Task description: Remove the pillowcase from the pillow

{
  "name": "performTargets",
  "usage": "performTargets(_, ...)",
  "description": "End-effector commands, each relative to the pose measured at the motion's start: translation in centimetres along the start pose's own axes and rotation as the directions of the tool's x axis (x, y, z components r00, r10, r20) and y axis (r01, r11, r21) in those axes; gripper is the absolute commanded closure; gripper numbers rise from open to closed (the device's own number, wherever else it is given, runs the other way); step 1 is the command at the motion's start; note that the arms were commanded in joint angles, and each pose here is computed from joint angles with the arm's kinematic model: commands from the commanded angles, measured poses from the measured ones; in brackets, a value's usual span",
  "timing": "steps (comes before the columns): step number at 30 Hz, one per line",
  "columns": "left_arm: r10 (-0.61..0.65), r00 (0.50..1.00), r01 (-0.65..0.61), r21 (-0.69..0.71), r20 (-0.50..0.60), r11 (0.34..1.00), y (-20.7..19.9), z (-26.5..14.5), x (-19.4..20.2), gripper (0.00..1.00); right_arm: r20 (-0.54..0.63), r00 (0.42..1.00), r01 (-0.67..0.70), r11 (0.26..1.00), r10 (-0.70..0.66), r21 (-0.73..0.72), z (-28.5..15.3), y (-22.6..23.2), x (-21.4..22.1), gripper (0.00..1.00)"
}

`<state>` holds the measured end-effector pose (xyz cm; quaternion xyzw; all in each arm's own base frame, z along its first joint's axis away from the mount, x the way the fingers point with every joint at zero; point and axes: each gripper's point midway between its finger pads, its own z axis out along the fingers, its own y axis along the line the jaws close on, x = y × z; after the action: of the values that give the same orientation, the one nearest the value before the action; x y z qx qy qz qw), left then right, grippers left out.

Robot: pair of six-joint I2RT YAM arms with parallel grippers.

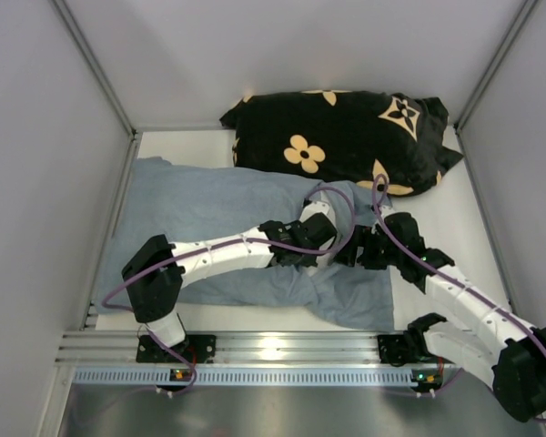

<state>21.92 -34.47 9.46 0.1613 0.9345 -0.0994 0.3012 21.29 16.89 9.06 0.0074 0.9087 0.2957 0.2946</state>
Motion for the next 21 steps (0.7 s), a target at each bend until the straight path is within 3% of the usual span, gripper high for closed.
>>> performTargets(1,-0.014,0.998,0.011,0.037,0.061,0.999,0.0,-0.8,-2.8,1.0,-0.042,0.998,0.033,0.997,-0.036,-0.072,-0.1,1.3,1.0,0.19)
performTargets(3,-0.012,0.996,0.007,0.056,0.092,0.998,-0.3,-1.6,-4.0,1.0,-0.044,0.999,0.024,0.995,-0.028,-0.095,-0.1,1.9,1.0,0.03)
performTargets(4,-0.021,0.994,0.014,0.063,0.107,0.998,-0.5,-2.0,-4.7,1.0,-0.05,0.998,0.02,0.993,-0.026,-0.117,-0.1,2.4,1.1,0.01)
performTargets(9,-0.025,0.991,0.015,0.081,0.132,0.997,-0.8,-2.6,-5.8,1.0,-0.065,0.996,-0.075,0.958,0.059,-0.277,0.2,5.6,1.0,0.0)
performTargets(11,-0.034,0.99,0.022,0.085,0.139,0.996,-0.8,-2.7,-6.0,1.0,-0.222,0.967,-0.203,0.907,0.126,-0.369,0.5,6.8,3.7,0.01)
performTargets(12,-0.038,0.989,0.026,0.088,0.141,0.996,-0.7,-2.8,-6.2,1.0,-0.174,0.979,-0.179,0.841,0.103,-0.511,0.2,9.1,2.3,0.01)
performTargets(13,-0.039,0.989,0.028,0.087,0.139,0.996,-0.6,-2.8,-6.2,1.0,-0.285,0.947,-0.278,0.815,0.145,-0.509,0.8,8.1,5.0,0.01)
performTargets(15,-0.046,0.988,0.033,0.089,0.147,0.995,-0.5,-3.0,-6.5,1.0,-0.304,0.934,-0.329,0.788,0.188,-0.521,1.1,8.2,5.4,0.01)
performTargets(16,-0.054,0.987,0.041,0.089,0.153,0.995,-0.3,-3.0,-6.9,1.0,-0.31,0.926,-0.344,0.819,0.216,-0.459,2.0,7.1,6.1,0.01)
performTargets(18,-0.063,0.984,0.048,0.09,0.169,0.995,0.1,-3.4,-7.7,1.0,-0.294,0.934,-0.31,0.873,0.205,-0.376,2.9,5.3,7.2,0.1)
performTargets(21,-0.075,0.979,0.059,0.087,0.192,0.994,1.1,-3.9,-9.0,1.0,-0.232,0.944,-0.288,0.927,0.233,-0.241,2.8,3.0,7.5,0.5)
